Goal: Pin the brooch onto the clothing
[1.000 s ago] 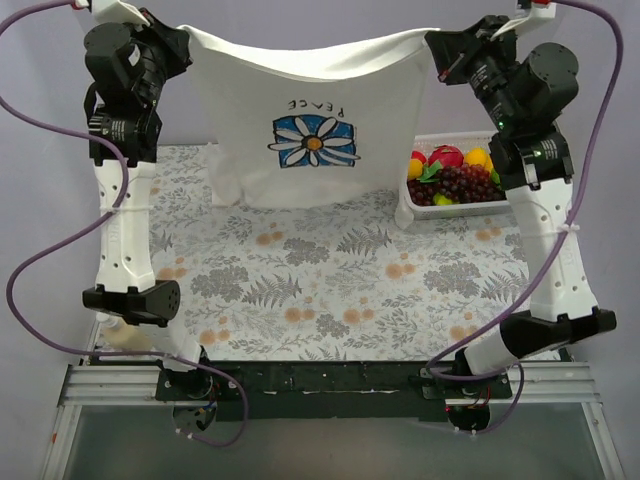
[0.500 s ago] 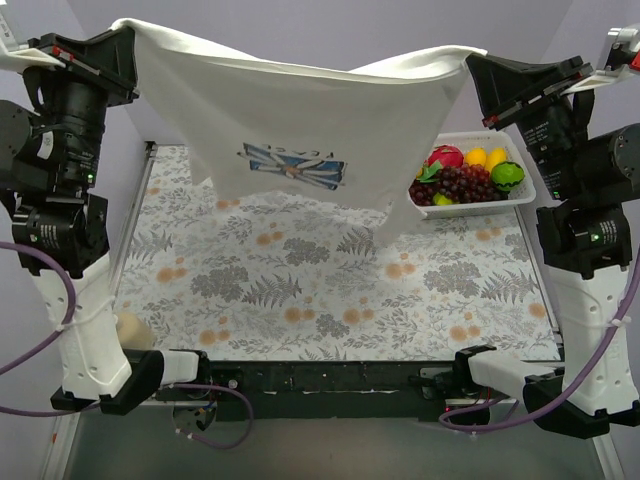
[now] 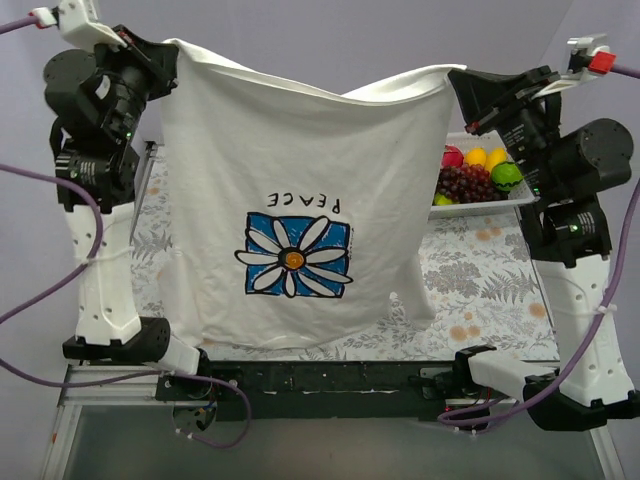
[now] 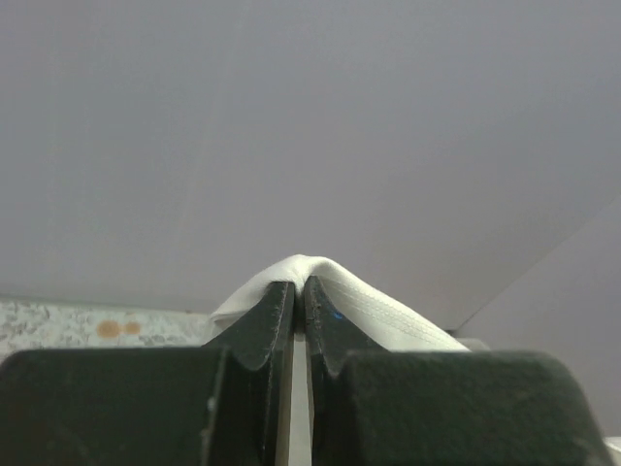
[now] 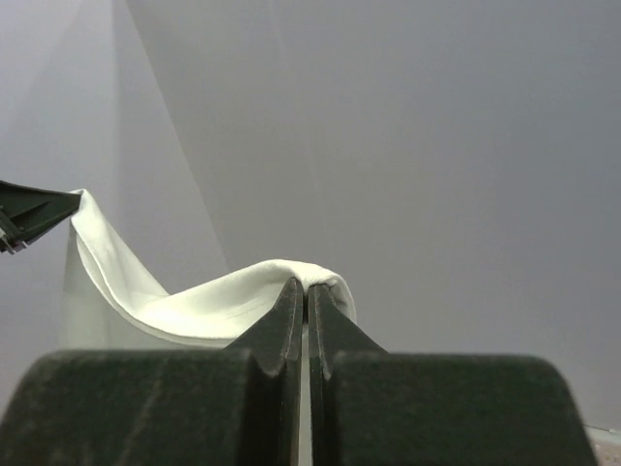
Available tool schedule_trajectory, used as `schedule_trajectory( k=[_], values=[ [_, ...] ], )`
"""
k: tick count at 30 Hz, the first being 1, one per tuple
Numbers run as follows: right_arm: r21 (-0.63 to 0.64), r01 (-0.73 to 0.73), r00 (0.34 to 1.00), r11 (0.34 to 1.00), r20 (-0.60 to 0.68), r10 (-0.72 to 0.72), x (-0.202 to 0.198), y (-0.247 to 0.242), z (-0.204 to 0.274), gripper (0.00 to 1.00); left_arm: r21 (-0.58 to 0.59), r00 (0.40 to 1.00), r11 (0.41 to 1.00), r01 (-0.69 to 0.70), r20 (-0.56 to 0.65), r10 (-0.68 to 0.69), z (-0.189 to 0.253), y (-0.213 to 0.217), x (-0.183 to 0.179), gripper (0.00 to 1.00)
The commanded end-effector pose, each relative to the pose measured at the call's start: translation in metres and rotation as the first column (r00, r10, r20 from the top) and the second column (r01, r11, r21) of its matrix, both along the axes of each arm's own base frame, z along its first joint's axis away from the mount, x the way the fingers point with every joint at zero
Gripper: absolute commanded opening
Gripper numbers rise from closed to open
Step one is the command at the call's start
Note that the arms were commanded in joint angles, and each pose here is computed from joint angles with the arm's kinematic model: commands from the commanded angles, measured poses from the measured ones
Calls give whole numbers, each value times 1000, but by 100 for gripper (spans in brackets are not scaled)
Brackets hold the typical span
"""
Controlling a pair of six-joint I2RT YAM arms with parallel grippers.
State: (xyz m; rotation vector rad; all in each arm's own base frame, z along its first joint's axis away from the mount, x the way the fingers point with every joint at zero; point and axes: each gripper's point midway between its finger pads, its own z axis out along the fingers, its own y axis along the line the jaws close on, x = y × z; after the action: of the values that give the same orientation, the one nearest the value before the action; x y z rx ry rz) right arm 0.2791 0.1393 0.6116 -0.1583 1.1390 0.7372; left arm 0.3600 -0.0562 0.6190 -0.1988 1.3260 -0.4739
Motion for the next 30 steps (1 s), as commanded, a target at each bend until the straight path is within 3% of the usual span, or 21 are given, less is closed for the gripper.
schedule_trajectory(
  k=[1, 6, 7, 12, 16, 30],
  values=[
    [-11, 35, 998, 999, -51, -35, 50, 7, -28, 1, 11, 988, 999, -36, -149, 37, -52, 4, 45, 0],
    [-35, 24, 996, 999, -85, -27, 88, 20, -33, 1, 12, 987, 997, -80, -137, 81, -48, 12, 72, 0],
    [-27, 17, 999, 1000, -36, -18, 79, 20, -11, 1, 10, 990, 998, -69, -125, 70, -42, 10, 73, 0],
    [-13, 29, 998, 999, 63, -29, 50, 10, 28, 1, -10, 998, 998, -59, 7, 60, 5, 10, 51, 0],
    [5, 18, 991, 1000, 136, -18, 20, 4, 49, 1, -35, 992, 998, -60, 106, 63, 34, 14, 7, 0],
    [30, -27, 986, 999, 167, 22, -41, -6, 46, 1, -44, 983, 998, -50, 174, 57, 54, 18, -68, 0]
  ],
)
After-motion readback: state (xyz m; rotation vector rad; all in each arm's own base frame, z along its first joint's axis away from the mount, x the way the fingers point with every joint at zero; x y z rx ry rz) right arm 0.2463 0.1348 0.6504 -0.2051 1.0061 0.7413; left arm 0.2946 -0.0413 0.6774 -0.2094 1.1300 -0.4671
